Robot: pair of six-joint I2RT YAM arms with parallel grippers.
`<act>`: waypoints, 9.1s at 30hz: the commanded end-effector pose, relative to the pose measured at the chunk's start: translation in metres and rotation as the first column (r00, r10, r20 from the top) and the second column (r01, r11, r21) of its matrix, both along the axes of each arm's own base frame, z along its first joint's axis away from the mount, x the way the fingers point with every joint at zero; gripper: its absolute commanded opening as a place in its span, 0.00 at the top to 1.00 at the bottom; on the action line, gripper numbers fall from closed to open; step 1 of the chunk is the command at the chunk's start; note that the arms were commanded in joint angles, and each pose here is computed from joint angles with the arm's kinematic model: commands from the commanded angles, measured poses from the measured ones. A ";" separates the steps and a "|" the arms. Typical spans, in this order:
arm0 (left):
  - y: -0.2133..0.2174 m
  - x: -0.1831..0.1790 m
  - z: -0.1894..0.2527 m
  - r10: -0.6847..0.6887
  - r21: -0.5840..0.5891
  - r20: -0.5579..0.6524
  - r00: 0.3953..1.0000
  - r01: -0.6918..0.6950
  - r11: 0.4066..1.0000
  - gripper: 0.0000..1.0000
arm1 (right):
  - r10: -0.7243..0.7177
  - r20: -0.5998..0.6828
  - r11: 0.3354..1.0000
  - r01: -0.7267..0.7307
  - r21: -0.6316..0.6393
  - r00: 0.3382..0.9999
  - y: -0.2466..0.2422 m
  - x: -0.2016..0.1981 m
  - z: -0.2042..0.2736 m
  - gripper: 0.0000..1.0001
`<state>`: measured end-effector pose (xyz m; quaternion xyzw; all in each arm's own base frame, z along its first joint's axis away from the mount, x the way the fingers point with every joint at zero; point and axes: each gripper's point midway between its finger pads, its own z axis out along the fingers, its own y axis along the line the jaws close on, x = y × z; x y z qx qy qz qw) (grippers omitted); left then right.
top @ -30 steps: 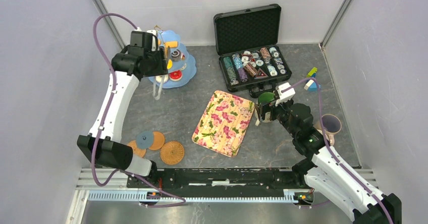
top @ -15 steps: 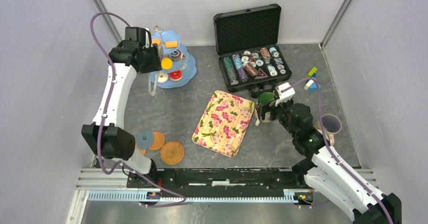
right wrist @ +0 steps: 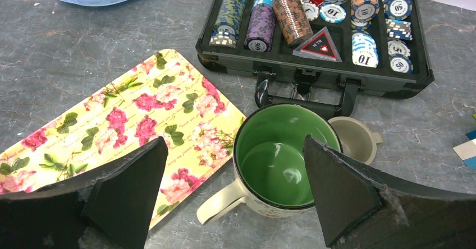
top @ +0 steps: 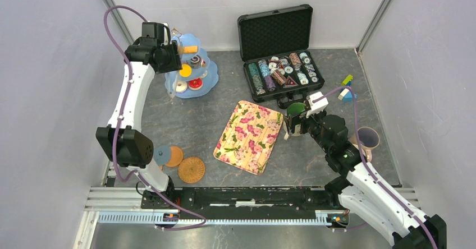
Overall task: Serve the afternoon tea
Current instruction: Place the desert on the desert table, then place the clamp on the tray, then move the coaster to the center of the board, then pick up the cup at the center of the board.
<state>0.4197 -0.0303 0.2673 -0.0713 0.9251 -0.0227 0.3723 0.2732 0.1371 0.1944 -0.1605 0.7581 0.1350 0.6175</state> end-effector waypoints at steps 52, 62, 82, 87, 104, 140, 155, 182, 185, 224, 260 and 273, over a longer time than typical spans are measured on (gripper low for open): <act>0.000 -0.004 0.065 -0.048 0.018 0.188 0.981 0.046 0.999 0.41 | -0.008 0.026 1.000 0.007 0.015 1.000 0.000 0.002 0.008 0.02; -0.026 -0.049 0.071 -0.142 -0.045 0.209 0.968 0.154 0.987 0.42 | -0.002 0.023 1.000 0.002 0.018 1.000 0.001 0.002 0.008 0.02; -0.183 -0.132 -0.073 -0.419 -0.093 -0.037 0.907 0.414 0.905 0.44 | -0.002 0.005 1.000 0.002 0.015 1.000 0.003 0.004 0.003 0.02; -0.229 -0.174 -0.126 -0.396 -0.185 -0.055 0.917 0.380 0.906 0.43 | 0.003 -0.003 1.000 -0.002 0.015 1.000 0.004 0.005 0.001 0.02; -0.239 -0.187 -0.211 -0.329 -0.016 -0.052 0.943 0.329 0.944 0.42 | 0.015 -0.014 1.000 -0.014 0.017 1.000 0.006 0.003 -0.004 0.02; -0.144 -0.226 -0.154 -0.076 0.024 -0.183 0.980 0.082 0.996 0.00 | 0.052 -0.005 0.998 -0.052 0.041 0.999 0.011 -0.003 -0.005 0.02; -0.078 -0.264 -0.240 0.365 -0.196 -0.292 0.884 -0.429 0.882 0.00 | 0.065 -0.021 0.997 -0.064 0.041 0.998 0.014 -0.003 -0.010 0.02; -0.107 -0.061 -0.242 0.307 -0.234 -0.142 0.941 -0.333 0.913 0.03 | 0.035 -0.040 0.999 -0.034 0.015 0.999 0.010 0.002 -0.015 0.02; -0.110 -0.044 -0.244 0.305 -0.219 -0.125 0.944 -0.326 0.920 0.03 | 0.029 -0.042 1.000 -0.028 0.012 0.999 0.009 0.002 -0.014 0.02; -0.338 -0.126 -0.068 -0.562 -0.454 0.272 0.781 0.620 0.640 0.04 | -0.097 0.023 0.993 0.095 0.076 0.995 -0.015 -0.002 0.022 0.02; -0.449 -0.156 -0.184 -0.678 0.115 0.037 0.734 0.671 0.733 0.71 | -0.340 0.224 0.928 0.287 0.238 0.914 -0.085 -0.045 0.082 0.02; -0.455 -0.164 -0.079 -0.694 0.020 0.222 0.685 0.709 0.705 0.98 | -0.351 0.235 0.922 0.291 0.255 0.906 -0.087 -0.046 0.088 0.02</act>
